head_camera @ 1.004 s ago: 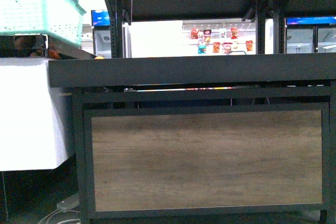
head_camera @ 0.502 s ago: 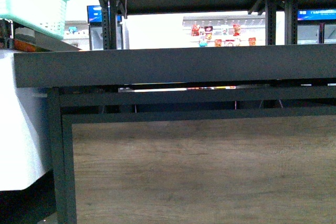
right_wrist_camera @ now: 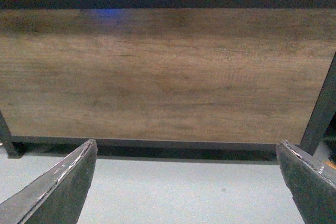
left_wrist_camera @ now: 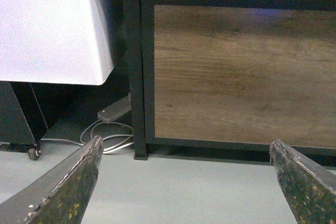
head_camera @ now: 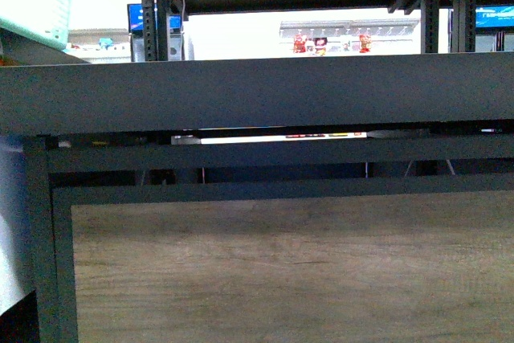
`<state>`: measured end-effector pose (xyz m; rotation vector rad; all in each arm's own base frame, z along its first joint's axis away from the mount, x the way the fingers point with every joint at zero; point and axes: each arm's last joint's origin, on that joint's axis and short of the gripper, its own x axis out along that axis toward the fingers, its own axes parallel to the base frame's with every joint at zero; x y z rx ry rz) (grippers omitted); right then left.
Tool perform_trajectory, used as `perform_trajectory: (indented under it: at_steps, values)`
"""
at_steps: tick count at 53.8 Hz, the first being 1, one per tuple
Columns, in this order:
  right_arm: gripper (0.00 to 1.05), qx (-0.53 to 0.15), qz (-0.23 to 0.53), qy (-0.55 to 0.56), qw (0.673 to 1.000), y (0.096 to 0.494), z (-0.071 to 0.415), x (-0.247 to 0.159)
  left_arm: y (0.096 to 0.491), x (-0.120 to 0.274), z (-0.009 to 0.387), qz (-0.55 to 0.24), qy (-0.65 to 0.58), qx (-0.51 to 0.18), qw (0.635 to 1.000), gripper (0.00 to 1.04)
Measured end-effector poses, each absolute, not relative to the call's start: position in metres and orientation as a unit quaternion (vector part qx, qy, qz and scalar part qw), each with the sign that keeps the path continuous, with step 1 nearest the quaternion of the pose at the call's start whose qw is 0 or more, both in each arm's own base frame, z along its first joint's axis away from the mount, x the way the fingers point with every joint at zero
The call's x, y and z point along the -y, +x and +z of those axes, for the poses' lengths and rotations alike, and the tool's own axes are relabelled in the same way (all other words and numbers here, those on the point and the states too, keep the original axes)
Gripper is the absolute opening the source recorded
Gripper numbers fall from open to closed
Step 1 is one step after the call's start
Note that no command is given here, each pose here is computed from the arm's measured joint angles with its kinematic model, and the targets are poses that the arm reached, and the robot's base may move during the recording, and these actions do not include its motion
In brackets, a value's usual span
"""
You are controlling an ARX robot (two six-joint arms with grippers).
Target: Pick lemon from shelf
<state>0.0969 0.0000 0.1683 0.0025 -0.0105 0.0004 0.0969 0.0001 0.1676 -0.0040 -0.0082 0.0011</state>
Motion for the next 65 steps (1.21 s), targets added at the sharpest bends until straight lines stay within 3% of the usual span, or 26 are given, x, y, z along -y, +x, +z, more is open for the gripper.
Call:
perform_trajectory:
  at_steps: [65]
  values:
    - [1.02, 0.004, 0.000, 0.001, 1.000, 0.0970, 0.1681, -0.0001, 0.0969, -0.0001, 0.1676, 0.001, -0.002, 0.004, 1.000, 0.97]
